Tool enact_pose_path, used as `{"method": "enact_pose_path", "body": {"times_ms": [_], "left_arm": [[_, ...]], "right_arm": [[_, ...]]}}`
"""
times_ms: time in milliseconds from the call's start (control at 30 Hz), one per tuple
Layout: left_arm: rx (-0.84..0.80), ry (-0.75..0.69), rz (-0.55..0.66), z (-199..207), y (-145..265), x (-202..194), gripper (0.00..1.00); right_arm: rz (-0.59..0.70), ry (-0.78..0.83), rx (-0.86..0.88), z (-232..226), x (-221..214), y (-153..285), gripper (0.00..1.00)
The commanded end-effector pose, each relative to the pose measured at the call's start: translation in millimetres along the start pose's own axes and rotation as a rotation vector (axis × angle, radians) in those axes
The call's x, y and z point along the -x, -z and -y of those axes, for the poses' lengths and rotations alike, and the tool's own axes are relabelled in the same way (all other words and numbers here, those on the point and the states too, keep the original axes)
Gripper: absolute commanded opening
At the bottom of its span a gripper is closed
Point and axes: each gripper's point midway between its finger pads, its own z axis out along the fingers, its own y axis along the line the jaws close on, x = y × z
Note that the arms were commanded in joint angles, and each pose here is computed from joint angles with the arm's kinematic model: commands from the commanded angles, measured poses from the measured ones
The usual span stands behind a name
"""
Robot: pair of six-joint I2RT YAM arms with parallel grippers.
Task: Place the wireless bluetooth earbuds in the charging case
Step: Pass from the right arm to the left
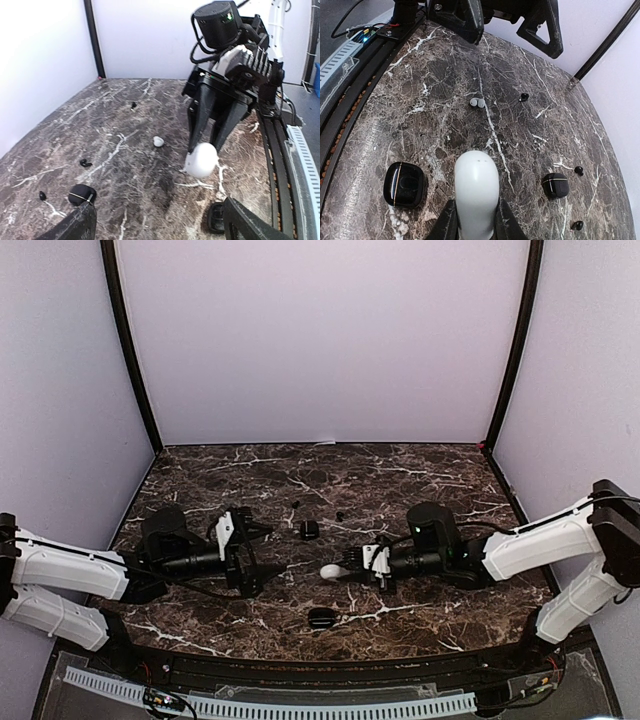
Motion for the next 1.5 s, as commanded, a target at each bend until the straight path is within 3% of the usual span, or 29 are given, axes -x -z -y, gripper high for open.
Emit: {"method": "enact_pose_path", "body": {"times_ms": [0, 233, 533, 1467], "left_arm": [[0.088, -0.002, 0.080, -14.9, 5.3, 18.5, 0.99], [0.191, 0.046, 0.117, -31.0, 12.1, 21.5, 0.99], [0.078, -0.031, 0.143, -7.4, 13.3, 10.9, 0.98], [-0.037, -0.090, -0.006, 10.4, -25.6, -37.9, 0.86]], "right_arm": [[0.024, -0.041, -0.009, 10.4, 11.0, 5.2, 0.21], [0.022, -0.062, -0.034, 15.3, 7.0, 4.7, 0.21], [0.009, -0.104, -0.053, 20.2, -1.2, -1.5, 0.21], [0.022, -0.144, -0.062, 15.4, -20.6, -6.1, 0.20]]}}
